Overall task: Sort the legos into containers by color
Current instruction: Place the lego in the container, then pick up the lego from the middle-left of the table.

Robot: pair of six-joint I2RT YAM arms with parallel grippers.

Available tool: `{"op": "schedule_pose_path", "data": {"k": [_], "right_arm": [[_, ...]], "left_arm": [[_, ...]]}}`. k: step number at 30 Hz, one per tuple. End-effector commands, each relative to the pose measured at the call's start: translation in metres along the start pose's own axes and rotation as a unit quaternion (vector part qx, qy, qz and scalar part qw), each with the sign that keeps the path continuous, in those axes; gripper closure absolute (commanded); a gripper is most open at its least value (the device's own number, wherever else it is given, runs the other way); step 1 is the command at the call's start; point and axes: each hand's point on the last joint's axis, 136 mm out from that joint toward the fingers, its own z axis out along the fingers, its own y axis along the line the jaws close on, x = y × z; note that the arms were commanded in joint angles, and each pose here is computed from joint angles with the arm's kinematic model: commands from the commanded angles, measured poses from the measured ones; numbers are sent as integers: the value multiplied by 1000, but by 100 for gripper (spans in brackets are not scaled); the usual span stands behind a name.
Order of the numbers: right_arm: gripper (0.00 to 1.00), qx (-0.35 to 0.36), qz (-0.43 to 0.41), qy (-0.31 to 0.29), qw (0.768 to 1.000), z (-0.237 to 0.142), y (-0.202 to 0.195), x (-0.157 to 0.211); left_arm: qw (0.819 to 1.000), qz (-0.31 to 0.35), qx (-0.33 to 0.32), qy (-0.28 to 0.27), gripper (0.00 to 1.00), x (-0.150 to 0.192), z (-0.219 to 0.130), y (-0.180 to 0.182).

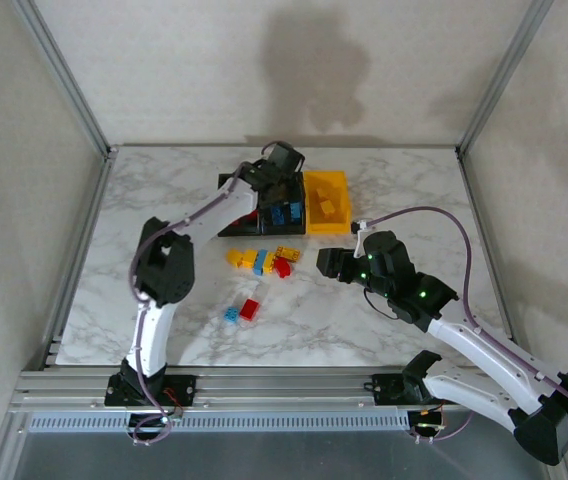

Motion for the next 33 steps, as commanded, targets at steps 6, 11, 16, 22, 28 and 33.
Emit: {"op": "schedule_pose_path", "data": {"k": [6,11,16,22,28,33], "right_arm": [[37,0,-26,36,999,13,-2,14],[36,-24,-32,60,997,25,7,20],[36,-33,-28,77,996,36,11,24],[36,-37,-25,91,995,42,13,33],[36,-32,-26,97,994,47,9,39],[36,-30,-28,104,994,48,6,44]], "left_arm": [[999,9,33,-8,44,39,-82,34],[1000,7,10,10,43,79,-103,76],[1000,-6,3,26,42,112,-114,104],[997,-24,-5,69,40,157,-119,133],[991,-5,30,127,36,203,-112,132],[985,55,8,166,36,227,-99,134]]}}
